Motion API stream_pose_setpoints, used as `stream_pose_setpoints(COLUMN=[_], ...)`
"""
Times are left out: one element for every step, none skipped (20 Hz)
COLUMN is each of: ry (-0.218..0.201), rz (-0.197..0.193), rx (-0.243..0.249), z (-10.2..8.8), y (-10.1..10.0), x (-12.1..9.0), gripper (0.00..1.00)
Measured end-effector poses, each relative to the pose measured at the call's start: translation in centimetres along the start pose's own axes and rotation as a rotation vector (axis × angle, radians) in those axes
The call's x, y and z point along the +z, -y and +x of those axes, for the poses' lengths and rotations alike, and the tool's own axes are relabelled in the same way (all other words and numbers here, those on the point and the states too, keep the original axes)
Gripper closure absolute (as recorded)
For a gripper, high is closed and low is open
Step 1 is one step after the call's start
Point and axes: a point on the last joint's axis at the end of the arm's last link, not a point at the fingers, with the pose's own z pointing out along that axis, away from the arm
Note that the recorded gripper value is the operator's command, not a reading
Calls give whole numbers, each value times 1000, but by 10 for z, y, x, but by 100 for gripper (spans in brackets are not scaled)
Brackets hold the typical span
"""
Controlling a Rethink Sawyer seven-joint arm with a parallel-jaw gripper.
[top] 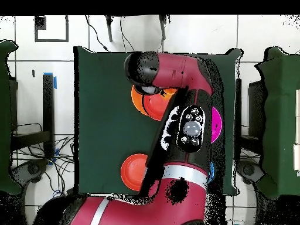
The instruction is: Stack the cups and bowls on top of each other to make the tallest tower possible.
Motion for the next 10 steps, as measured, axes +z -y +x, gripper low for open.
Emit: stream_pose_setpoints(ry=[3,7,12,17,19,21,23,25,26,25], rz=[1,2,4,7,9,11,14,20,24,27], rx=[-1,-2,-3,-3,-3,-3,-3,-2,-1,-2], z=[0,0,0,0,0,0,1,2,4,5], y=[0,-1,-1,-1,0,0,0,0,0,0], x=[1,2,3,5,6,8,10,15,17,18], gripper=[100,100,100,100,100,100,100,100,100,100])
